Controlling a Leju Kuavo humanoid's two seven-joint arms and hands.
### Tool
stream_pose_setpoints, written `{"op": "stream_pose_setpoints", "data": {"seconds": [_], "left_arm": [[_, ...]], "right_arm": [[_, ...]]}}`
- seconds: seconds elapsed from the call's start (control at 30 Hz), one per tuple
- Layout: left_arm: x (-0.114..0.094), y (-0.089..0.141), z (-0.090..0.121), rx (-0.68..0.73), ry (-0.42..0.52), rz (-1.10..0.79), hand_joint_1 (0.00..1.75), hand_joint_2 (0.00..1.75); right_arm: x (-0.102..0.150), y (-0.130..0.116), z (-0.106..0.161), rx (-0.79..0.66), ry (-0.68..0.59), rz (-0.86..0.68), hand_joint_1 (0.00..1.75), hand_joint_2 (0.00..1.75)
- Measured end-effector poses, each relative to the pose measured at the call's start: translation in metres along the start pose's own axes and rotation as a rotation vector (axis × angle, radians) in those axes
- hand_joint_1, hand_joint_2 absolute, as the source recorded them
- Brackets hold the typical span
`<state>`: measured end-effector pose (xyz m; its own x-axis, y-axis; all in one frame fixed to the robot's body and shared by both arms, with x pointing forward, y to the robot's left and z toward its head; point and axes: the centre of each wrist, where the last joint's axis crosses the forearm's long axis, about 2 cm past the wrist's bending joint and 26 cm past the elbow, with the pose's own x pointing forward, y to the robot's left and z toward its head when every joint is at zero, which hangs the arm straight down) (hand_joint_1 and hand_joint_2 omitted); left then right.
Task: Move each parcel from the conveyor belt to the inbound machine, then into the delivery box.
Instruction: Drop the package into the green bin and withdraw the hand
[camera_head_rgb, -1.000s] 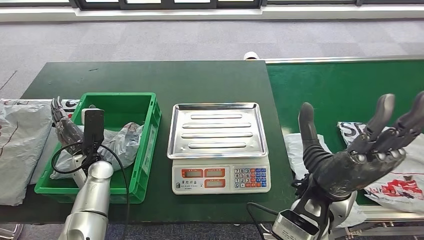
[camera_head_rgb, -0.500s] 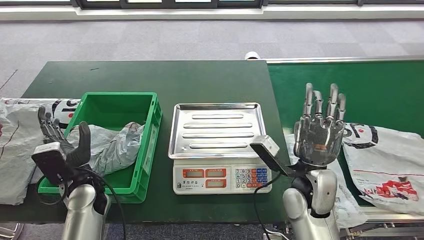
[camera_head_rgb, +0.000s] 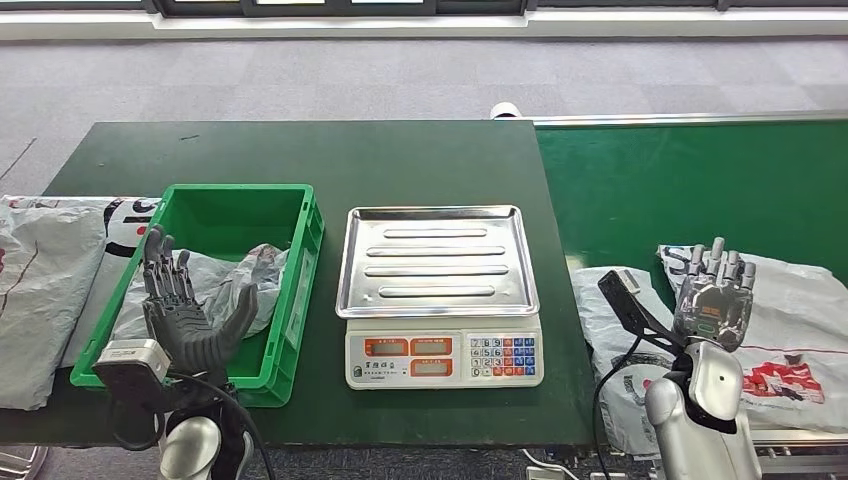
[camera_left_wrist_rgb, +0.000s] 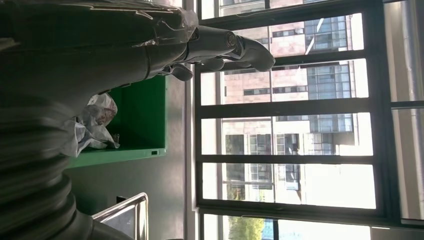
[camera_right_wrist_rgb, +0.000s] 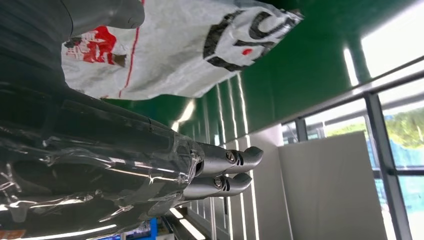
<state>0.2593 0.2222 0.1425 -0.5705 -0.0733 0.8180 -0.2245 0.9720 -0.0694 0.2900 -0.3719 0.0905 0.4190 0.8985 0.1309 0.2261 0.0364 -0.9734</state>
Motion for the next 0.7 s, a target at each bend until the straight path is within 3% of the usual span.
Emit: {"op": "stream_pose_setpoints", "data": {"seconds": [0.07, 0.2, 0.53, 0.7], "left_arm": [[0.002, 0.001, 0.0, 0.005, -0.001, 0.002, 0.0, 1.75], [0.005, 0.003, 0.001, 0.012, -0.01, -0.001, 0.0, 1.75], [0.008, 0.004, 0.0, 0.007, -0.026, -0.002, 0.0, 1.75], [0.013, 0.006, -0.002, 0.015, -0.046, -0.014, 0.0, 1.75]], "right_arm": [[-0.008, 0.006, -0.002, 0.055, 0.015, -0.01, 0.0, 1.75], [-0.015, 0.015, -0.007, 0.161, 0.031, -0.066, 0.0, 1.75], [-0.018, 0.023, -0.011, 0.234, 0.054, -0.101, 0.0, 1.75], [-0.018, 0.027, -0.017, 0.441, 0.02, -0.35, 0.0, 1.75]]}}
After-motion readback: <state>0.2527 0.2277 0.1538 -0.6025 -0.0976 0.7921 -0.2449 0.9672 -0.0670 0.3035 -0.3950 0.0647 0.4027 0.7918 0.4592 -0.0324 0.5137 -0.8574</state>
